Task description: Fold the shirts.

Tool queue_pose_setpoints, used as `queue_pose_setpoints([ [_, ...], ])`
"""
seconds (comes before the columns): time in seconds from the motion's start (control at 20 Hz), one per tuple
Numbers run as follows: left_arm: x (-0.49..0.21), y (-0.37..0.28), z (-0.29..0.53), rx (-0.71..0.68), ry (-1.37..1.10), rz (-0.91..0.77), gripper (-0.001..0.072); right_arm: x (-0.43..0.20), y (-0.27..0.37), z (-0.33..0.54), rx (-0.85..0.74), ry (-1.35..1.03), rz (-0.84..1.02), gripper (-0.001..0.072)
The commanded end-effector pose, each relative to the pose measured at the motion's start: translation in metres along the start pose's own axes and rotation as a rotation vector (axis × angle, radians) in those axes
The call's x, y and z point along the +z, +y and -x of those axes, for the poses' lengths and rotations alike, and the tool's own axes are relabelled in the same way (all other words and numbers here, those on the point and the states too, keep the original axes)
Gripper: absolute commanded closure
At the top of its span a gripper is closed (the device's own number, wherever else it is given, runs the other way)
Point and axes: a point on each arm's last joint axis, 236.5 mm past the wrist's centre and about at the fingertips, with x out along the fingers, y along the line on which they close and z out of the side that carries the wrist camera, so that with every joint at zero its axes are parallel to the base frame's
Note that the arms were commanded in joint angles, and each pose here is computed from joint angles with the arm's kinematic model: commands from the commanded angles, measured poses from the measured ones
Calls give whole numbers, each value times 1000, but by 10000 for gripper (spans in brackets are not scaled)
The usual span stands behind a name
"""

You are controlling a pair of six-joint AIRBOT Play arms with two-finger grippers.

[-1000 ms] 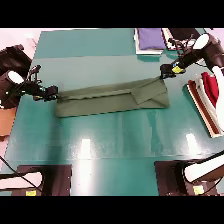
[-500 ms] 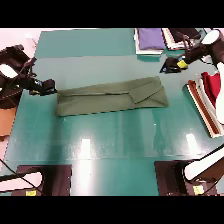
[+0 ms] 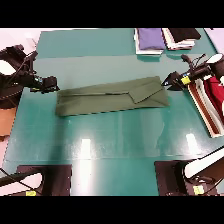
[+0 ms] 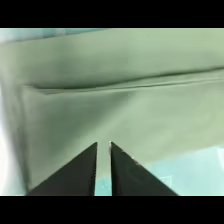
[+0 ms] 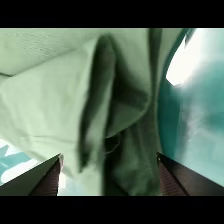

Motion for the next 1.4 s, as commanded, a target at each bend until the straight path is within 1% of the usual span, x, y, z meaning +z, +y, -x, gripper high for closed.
queue_pose_setpoints([
  [0.0, -5, -29, -7, -28, 3, -51, 587, -3, -2, -23, 11, 12, 20, 44],
  [0.2, -15, -55, -14, -55, 25, -104, 586, -4, 0, -44, 18, 61, 29, 54],
  [0.3, -18, -63, -16, -62, 33, -111, 587, -3, 0, -52, 20, 73, 33, 204],
  [0.35, -18, -67, -17, -67, 31, -100, 587, -2, 0, -55, 21, 76, 34, 330],
  [0.4, -17, -70, -17, -69, 22, -92, 587, -1, 2, -57, 20, 78, 48, 472],
  [0.45, -16, -74, -19, -75, 13, -94, 670, 1, 3, -56, 22, 74, 88, 611],
  [0.5, -14, -79, -21, -78, 3, -104, 686, 3, 8, -55, 21, 71, 126, 696],
  [0.7, -22, -105, -49, -104, 14, -128, 687, 18, 38, -28, 8, 5, 214, 698],
  [0.85, -29, -133, -88, -139, 34, -149, 687, 30, 88, 11, -3, -71, 305, 698],
  [1.1, -24, -188, -154, -192, 86, -218, 687, 26, 190, 58, 7, -157, 439, 699],
  [1.25, -25, -212, -183, -217, 116, -246, 688, 13, 244, 62, 29, -166, 526, 699],
  [1.35, -27, -220, -197, -226, 130, -251, 688, 1, 267, 50, 45, -140, 563, 699],
])
